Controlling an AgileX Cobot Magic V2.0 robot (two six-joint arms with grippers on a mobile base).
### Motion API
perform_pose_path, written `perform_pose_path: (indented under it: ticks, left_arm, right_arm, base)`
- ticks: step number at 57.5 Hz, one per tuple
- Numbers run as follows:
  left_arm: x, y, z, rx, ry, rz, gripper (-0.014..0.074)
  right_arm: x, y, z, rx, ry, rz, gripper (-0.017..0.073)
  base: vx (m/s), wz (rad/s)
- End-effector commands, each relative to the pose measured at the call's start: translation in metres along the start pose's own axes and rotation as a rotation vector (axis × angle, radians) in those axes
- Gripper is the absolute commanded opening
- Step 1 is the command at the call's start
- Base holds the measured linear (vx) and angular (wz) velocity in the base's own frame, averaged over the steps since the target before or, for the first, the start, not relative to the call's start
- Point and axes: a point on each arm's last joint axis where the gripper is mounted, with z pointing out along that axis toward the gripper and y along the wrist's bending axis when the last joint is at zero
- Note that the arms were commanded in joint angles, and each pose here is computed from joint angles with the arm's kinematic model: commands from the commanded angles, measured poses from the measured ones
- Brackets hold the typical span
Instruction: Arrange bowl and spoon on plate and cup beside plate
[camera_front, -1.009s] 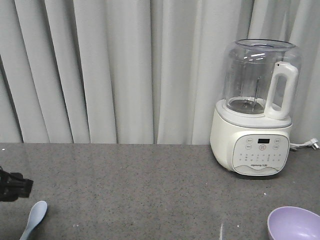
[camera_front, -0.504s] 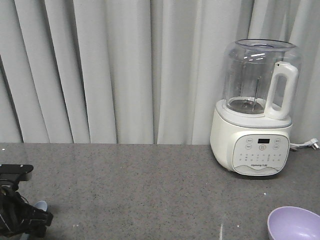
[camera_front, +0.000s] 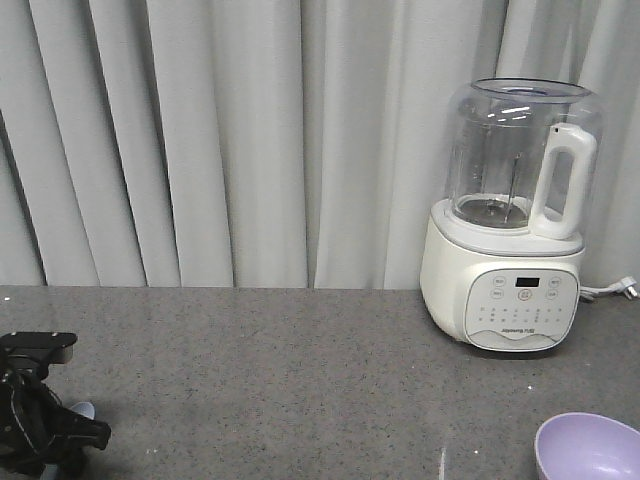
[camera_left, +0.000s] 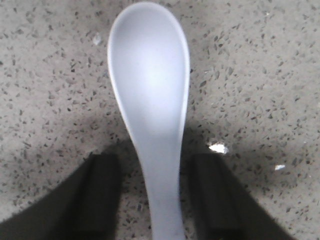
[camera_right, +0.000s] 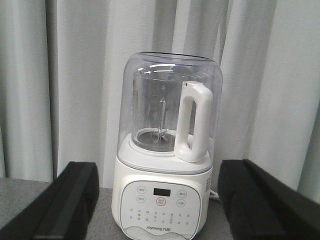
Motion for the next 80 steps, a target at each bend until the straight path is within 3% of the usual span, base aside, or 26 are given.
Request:
perform_pose_path:
  ticks: [1, 7, 9, 19, 31, 40, 46, 57, 68, 72, 80]
  left_arm:
    - [-0.003, -0.004, -0.015, 0.024, -0.021, -0.016, 0.0233]
    - [-0.001, -0.004, -0.011, 0.025, 0.010, -0.014, 0.0024]
    - [-0.001, -0.004, -0.011, 0.025, 0.011, -0.013, -0.0010]
    - [-0.003, -0.004, -0.022, 0.025, -0.052, 0.020, -0.0008]
    - [-0.005, -0.011, -0.085, 0.059, -0.320, 0.002, -0.0008]
    - [0.004, -0.014, -0.137, 0.062, -0.516, 0.011, -0.0006]
    - [0.014, -0.015, -0.165, 0.064, -0.601, 0.018, -0.0006]
    - [0.029, -0.017, -0.193, 0.067, -0.679, 0.026, -0.0006]
    - [0.035, -0.018, -0.199, 0.069, -0.678, 0.029, -0.0006]
    - [0.035, -0.018, -0.199, 0.069, -0.678, 0.029, -0.0006]
    - [0.035, -0.018, -0.199, 0.076, -0.678, 0.026, -0.0006]
  right_arm:
    - [-0.019, -0.001, -0.002, 0.004, -0.112, -0.016, 0.0543]
    - [-0.019, -0.001, -0.002, 0.004, -0.112, -0.016, 0.0543]
    - [-0.019, -0.001, -0.002, 0.004, -0.110, -0.016, 0.0543]
    - [-0.017, -0.001, -0.002, 0.005, -0.092, -0.016, 0.0543]
    - [-0.019, -0.004, -0.005, 0.019, 0.060, -0.005, 0.0543]
    - [-0.014, -0.008, 0.005, 0.059, 0.379, 0.079, 0.0531]
    - [-0.004, -0.010, 0.022, 0.088, 0.590, 0.074, 0.0525]
    - [0.018, -0.012, 0.052, 0.112, 0.770, 0.048, 0.0524]
    - [0.046, -0.046, 0.072, 0.241, 0.891, 0.092, 0.0524]
    - [0.054, -0.056, 0.076, 0.275, 0.913, 0.133, 0.0524]
    - [0.071, -0.060, 0.092, 0.244, 0.944, 0.154, 0.0524]
  base:
    - [0.00, 0.00]
    - [0.00, 0.00]
    - [0.00, 0.00]
    - [0.00, 0.00]
    - [0.00, 0.00]
    - [0.00, 0.00]
    - [0.00, 0.00]
    - [0.00, 0.00]
    - [0.00, 0.00]
    - [0.00, 0.00]
    - [0.00, 0.00]
